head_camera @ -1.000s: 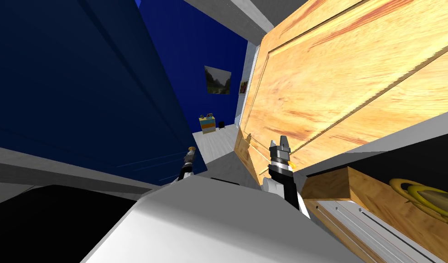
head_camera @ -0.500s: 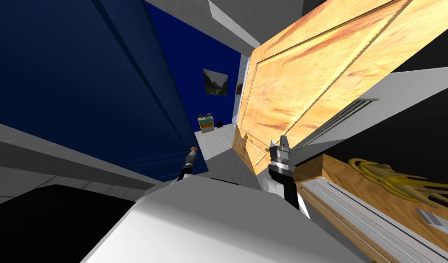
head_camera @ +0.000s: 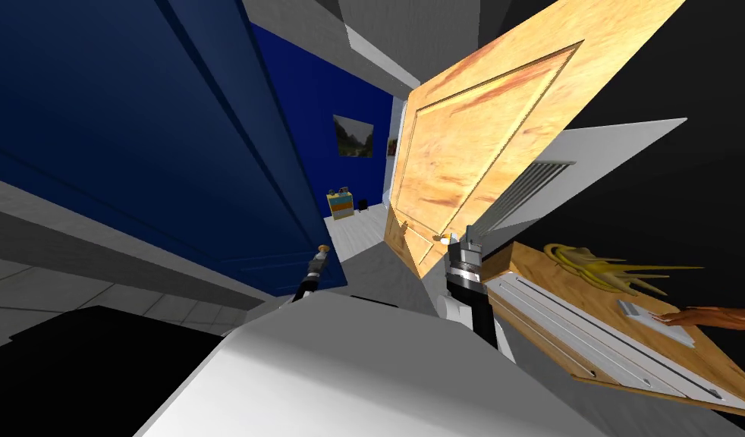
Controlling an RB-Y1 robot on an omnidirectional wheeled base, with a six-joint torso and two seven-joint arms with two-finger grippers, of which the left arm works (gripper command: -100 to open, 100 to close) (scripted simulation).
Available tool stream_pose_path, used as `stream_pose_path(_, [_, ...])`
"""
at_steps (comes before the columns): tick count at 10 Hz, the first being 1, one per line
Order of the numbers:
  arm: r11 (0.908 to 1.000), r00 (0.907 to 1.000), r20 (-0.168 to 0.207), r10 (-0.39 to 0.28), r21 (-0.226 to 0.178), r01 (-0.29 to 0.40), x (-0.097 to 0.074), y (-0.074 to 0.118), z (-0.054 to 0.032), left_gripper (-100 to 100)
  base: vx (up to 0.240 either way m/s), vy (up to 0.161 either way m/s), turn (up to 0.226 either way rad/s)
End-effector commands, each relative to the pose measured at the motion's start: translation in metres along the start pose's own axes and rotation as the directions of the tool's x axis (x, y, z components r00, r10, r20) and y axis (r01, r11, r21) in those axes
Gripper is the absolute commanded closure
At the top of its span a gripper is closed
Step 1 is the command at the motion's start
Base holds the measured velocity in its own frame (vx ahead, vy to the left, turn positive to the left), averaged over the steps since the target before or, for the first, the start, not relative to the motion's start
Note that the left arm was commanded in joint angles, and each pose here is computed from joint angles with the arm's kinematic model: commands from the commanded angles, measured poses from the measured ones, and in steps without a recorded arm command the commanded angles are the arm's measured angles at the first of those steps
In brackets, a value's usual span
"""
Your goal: Pull the door open
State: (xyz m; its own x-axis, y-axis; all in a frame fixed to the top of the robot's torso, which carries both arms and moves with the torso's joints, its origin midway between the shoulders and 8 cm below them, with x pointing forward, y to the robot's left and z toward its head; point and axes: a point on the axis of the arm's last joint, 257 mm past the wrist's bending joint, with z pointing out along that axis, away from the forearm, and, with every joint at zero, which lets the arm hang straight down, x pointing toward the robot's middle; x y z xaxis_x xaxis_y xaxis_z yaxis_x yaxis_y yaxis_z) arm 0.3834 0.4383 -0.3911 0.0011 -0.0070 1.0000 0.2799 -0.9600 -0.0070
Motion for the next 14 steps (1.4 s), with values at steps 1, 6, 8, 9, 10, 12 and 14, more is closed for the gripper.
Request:
stream_pose_path(1, [0.9996,1.0000,0.002,-0.003,-0.029,0.003,-0.002,0.004,-0.0056,100,-0.230,0.046,-0.094])
stream_pose_path(6, [0.9950,1.0000,0.007,-0.003,-0.100,0.004,-0.004,0.010,-0.0194,100,-0.196,0.026,-0.090])
stream_pose_path(8, [0.9919,1.0000,0.003,-0.003,-0.127,0.004,-0.003,0.010,-0.0258,100,-0.216,0.031,-0.115])
stream_pose_path(9, [0.9899,1.0000,0.002,-0.003,-0.142,0.004,-0.002,0.011,-0.0294,100,-0.232,0.027,-0.089])
stream_pose_path(10, [0.9876,1.0000,0.001,-0.004,-0.157,0.004,-0.002,0.011,-0.0331,100,-0.207,0.023,-0.080])
stream_pose_path(12, [0.9818,1.0000,0.000,-0.006,-0.190,0.006,-0.001,0.012,-0.0414,100,-0.191,0.050,-0.083])
stream_pose_path(14, [0.9807,1.0000,0.003,-0.004,-0.196,0.005,-0.002,0.013,-0.0424,100,-0.164,0.011,-0.057])
